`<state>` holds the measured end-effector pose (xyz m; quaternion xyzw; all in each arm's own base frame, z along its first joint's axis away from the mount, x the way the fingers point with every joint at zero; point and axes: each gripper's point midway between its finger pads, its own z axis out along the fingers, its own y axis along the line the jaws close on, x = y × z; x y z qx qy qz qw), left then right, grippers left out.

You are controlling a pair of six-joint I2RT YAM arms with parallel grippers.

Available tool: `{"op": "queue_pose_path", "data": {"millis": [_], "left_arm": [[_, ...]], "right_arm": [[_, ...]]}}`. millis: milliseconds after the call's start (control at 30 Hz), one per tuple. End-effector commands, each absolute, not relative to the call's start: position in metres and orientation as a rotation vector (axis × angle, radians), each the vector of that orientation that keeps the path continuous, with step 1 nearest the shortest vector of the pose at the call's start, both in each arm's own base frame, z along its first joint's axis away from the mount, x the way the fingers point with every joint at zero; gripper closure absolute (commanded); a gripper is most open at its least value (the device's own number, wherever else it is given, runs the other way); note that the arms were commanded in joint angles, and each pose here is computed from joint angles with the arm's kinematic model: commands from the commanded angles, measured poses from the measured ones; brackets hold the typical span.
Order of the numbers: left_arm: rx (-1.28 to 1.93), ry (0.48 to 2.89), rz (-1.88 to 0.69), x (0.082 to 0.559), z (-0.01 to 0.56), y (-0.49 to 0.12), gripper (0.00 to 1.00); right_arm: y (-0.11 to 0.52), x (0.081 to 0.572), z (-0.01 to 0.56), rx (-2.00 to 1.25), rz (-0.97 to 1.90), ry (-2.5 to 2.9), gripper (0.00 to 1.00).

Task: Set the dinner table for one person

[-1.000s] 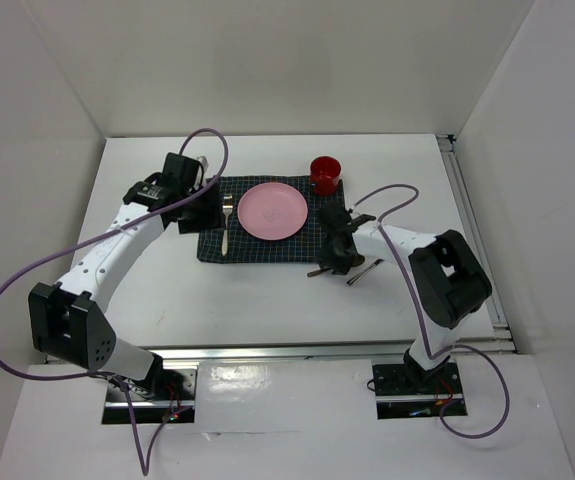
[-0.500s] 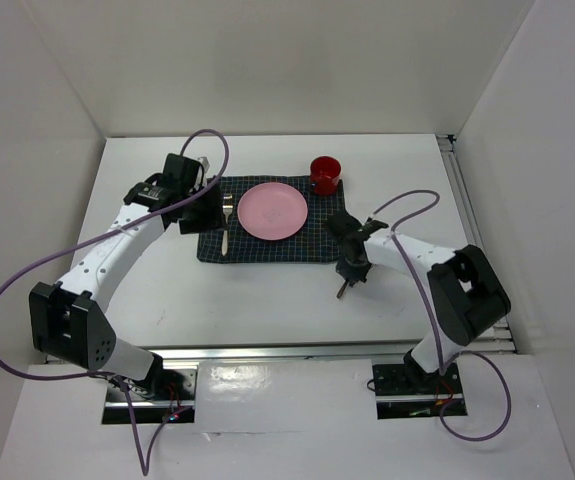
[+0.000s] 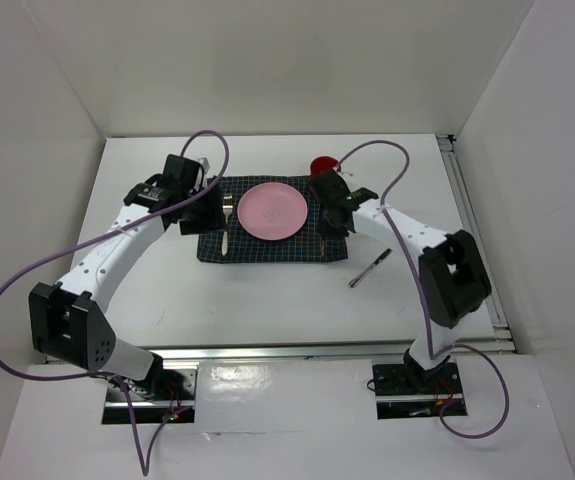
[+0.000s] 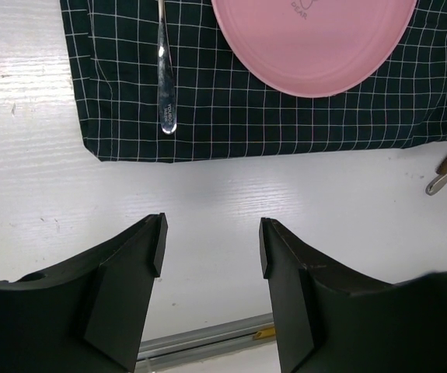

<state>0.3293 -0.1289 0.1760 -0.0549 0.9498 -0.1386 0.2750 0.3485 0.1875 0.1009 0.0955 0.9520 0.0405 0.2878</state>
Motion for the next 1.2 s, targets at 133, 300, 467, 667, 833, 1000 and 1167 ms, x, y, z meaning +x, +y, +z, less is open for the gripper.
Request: {"op": "queue_pose_path", "data": {"millis": [133,300,467,667,833,1000,1167], "left_arm": [[-0.158,2.505,-0.354,0.327,0.19,-0.124,0.32],[-0.16,2.523,-0.347,0.323,0.186,-0.123,0.32],[-0.163,2.511,-0.34,0.323,0.189,-0.121,0.32],[-0.164,2.52,-0.337,0.324,0.186,-0.121,0.32],[-0.17,2.516,-0.318,0.325,0.186,-0.119,0.32],[-0.166,2.518,-0.329,0.324,0.186,-0.12,0.32],[-0.166,2.518,-0.329,0.324,0.186,-0.12,0.32]], "right_arm": [[0.213,0.401,0.079,0.082,0.207,2.534,1.0],[0.213,0.426,0.065,0.068,0.239,2.542,1.0],[0.21,0.431,0.053,0.033,0.203,2.573,1.0],[0.212,0.433,0.044,0.014,0.194,2.603,0.93],[0.213,0.425,0.049,0.079,0.219,2.623,0.71],[0.207,0.42,0.083,0.123,0.23,2.576,0.57],[0.184,0.405,0.114,0.213,0.161,2.507,0.57]]}}
